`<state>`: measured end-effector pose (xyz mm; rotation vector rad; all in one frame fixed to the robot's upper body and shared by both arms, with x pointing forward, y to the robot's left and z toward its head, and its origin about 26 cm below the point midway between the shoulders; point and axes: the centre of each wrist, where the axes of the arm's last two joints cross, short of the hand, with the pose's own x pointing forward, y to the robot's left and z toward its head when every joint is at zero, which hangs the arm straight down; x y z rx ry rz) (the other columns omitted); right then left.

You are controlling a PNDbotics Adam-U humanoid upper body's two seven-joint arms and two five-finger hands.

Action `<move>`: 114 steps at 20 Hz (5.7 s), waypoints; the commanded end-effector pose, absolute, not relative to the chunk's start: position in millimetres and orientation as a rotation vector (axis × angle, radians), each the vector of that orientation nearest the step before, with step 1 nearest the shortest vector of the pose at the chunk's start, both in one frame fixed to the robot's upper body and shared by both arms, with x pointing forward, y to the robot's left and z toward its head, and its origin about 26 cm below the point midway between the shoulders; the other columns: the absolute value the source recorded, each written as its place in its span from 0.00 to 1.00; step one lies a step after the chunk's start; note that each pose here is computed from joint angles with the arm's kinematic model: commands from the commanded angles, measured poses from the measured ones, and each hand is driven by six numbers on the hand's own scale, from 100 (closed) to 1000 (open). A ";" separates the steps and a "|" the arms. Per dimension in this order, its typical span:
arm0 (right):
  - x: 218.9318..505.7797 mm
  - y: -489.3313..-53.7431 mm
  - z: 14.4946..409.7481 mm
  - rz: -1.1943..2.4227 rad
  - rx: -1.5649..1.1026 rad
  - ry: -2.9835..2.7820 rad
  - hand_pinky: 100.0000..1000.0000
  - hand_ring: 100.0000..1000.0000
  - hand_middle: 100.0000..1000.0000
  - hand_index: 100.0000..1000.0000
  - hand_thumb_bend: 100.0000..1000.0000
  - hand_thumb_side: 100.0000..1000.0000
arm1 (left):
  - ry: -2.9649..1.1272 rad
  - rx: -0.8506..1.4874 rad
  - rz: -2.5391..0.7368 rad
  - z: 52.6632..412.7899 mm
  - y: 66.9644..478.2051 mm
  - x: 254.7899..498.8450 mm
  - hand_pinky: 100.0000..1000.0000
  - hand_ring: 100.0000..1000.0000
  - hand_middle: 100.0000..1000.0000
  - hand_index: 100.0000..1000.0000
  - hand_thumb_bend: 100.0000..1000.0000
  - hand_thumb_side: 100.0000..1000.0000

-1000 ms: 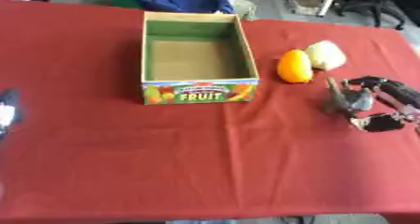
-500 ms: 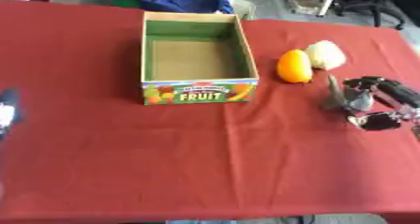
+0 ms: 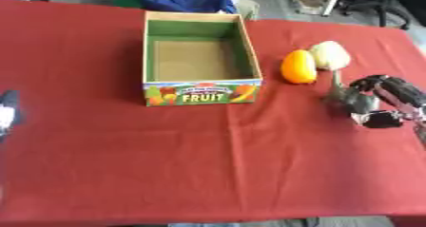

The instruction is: Pick up objects on the table and place them in the box.

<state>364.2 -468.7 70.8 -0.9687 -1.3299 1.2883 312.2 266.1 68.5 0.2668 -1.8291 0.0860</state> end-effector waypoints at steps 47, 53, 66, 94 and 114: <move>383.9 -447.0 89.8 1.496 -1.073 -1.152 0.76 0.80 0.81 0.91 0.30 0.48 | -1.853 0.269 0.072 75.4 268.5 313.4 0.55 0.51 0.43 0.56 0.47 0.39; 384.2 -447.7 83.8 1.465 -1.120 -1.132 0.69 0.71 0.71 0.84 0.24 0.48 | -1.852 0.267 0.073 74.8 268.2 313.2 0.55 0.51 0.43 0.56 0.47 0.39; 381.5 -449.0 76.4 1.427 -1.148 -1.090 0.54 0.57 0.55 0.74 0.14 0.45 | -1.852 0.266 0.073 74.9 268.0 313.2 0.55 0.51 0.43 0.56 0.47 0.39; 392.8 -428.4 127.2 1.057 -1.255 -1.596 0.24 0.24 0.17 0.33 0.00 0.11 | -1.854 0.268 0.074 75.4 268.0 313.4 0.55 0.50 0.43 0.56 0.47 0.39; 475.2 -287.9 221.7 1.344 -1.100 -1.935 0.36 0.34 0.23 0.38 0.00 0.10 | -1.863 0.231 0.073 78.4 259.3 316.0 0.54 0.50 0.43 0.56 0.48 0.39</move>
